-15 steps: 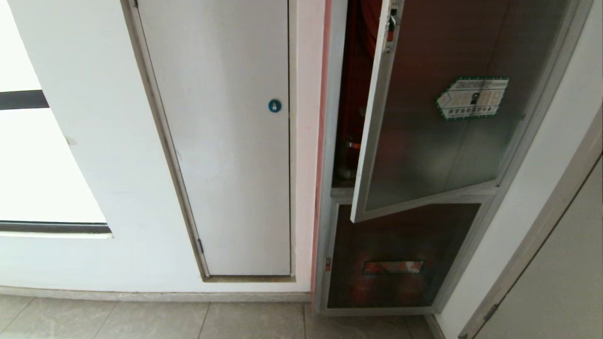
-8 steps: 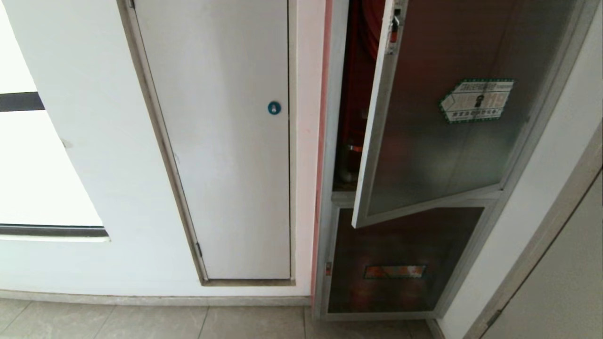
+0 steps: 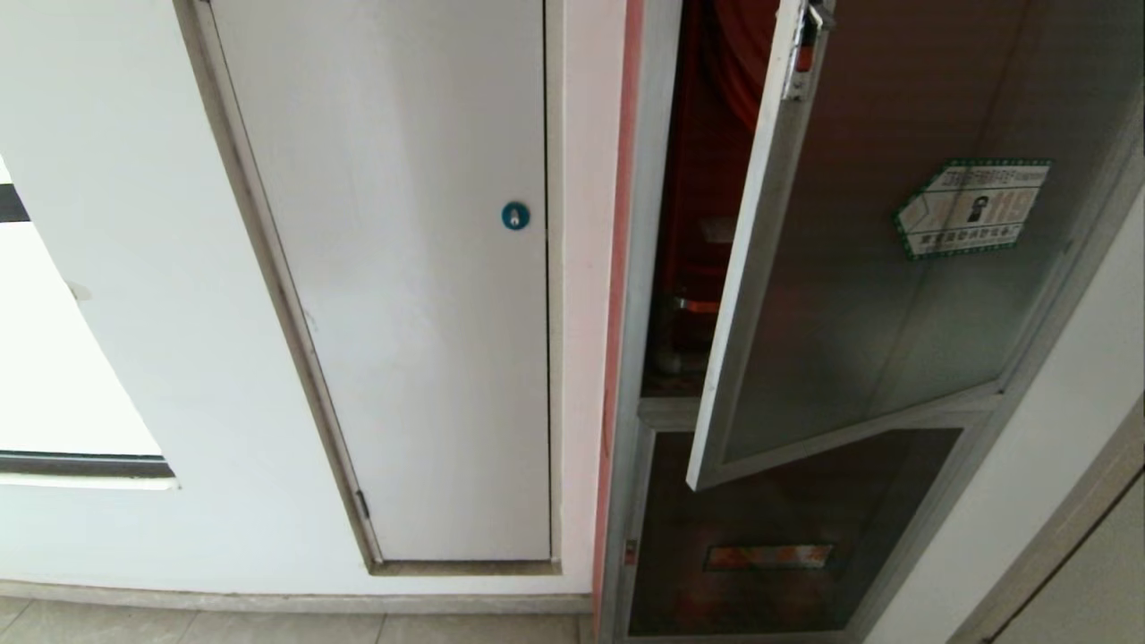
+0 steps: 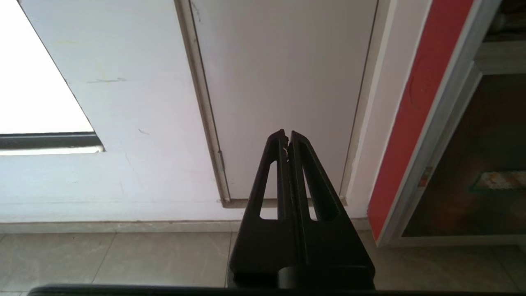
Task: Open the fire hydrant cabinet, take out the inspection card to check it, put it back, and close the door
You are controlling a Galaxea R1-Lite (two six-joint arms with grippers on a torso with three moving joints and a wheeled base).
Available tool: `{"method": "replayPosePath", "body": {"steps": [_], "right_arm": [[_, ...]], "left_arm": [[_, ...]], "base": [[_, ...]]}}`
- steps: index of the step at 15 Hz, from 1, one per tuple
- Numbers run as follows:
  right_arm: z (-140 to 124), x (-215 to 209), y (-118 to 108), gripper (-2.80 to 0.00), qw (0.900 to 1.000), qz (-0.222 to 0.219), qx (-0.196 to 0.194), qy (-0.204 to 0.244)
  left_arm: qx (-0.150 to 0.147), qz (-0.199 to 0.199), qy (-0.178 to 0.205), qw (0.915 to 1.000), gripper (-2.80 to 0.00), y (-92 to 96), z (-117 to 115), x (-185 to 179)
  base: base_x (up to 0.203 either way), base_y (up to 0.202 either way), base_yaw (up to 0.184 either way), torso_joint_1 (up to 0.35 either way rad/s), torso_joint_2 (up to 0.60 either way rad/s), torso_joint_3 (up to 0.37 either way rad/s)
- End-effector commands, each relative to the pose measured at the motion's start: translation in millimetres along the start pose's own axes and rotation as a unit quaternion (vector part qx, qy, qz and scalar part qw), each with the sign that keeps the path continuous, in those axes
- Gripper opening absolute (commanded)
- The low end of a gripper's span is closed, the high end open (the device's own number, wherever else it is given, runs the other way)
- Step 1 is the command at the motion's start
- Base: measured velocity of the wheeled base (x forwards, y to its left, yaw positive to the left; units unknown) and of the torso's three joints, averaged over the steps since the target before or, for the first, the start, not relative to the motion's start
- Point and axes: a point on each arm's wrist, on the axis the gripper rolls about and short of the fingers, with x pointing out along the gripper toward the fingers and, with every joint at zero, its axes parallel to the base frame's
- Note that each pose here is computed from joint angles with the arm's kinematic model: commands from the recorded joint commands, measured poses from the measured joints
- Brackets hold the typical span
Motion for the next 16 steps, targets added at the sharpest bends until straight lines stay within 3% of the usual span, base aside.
{"method": "replayPosePath", "body": {"steps": [1,16], "right_arm": [[0.2,-0.2,0.0,-2.80,1.000,0.000,0.000,-0.001],[0.2,-0.2,0.0,-2.80,1.000,0.000,0.001,-0.001]], "left_arm": [[0.000,0.000,0.003,1.0000,-2.80,-0.1,-1.6,0.5],[0.000,0.000,0.003,1.0000,-2.80,-0.1,-1.6,0.5]], "base": [[0.197,0.000,0.001,0.007,0.00,0.007],[0.196,0.000,0.000,0.003,0.00,0.002]]}}
